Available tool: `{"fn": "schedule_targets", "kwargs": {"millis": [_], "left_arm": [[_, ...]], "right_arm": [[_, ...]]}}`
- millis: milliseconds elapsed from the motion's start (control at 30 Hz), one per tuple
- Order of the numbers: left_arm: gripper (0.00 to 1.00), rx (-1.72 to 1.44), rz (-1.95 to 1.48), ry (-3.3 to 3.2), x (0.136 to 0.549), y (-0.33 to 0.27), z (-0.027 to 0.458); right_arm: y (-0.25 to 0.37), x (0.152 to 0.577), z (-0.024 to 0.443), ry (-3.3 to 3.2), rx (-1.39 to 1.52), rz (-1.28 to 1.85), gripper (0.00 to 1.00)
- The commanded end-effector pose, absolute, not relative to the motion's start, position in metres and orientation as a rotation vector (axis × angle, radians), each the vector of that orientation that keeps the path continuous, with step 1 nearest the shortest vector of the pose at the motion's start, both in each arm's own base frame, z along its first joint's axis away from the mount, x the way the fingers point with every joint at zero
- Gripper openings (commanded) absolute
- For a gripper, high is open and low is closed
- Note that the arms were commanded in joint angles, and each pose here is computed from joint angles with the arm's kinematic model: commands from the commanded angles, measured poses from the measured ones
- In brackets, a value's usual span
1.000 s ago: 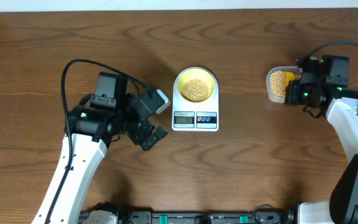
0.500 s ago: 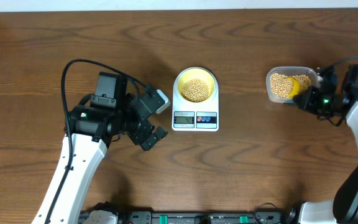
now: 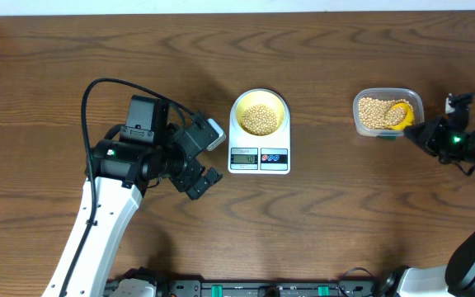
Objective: Scoop item into bowl and weigh 50g on scale
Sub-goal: 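Scoop soybeans and lift the scoop out of the tub with the right gripper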
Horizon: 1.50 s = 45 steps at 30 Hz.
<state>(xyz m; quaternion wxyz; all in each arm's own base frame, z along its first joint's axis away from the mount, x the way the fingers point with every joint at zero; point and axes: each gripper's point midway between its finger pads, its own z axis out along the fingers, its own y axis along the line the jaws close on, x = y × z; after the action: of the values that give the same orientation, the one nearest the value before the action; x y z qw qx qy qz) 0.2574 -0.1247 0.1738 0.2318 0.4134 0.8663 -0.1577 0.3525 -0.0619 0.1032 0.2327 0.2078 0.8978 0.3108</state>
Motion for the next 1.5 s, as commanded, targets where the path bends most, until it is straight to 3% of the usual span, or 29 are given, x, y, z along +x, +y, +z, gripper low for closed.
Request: {"fn": "schedule_targets", "kwargs": {"millis": [0,1033,1467], "left_arm": [[0.98,1.146,-0.42,2.353,0.261,-0.124,0.181],[0.98,1.146,-0.42,2.353,0.261,-0.124,0.181],[0.98,1.146,-0.42,2.353,0.261,-0.124,0.181]], "right_arm": [[-0.057,0.353,0.115,2.401,0.584,0.986,0.01],[-0.048,0.352,0.155,2.187,0.59,1.328,0.01],[0.012,0.36,0.16,2.255,0.432,1.436,0.01]]}}
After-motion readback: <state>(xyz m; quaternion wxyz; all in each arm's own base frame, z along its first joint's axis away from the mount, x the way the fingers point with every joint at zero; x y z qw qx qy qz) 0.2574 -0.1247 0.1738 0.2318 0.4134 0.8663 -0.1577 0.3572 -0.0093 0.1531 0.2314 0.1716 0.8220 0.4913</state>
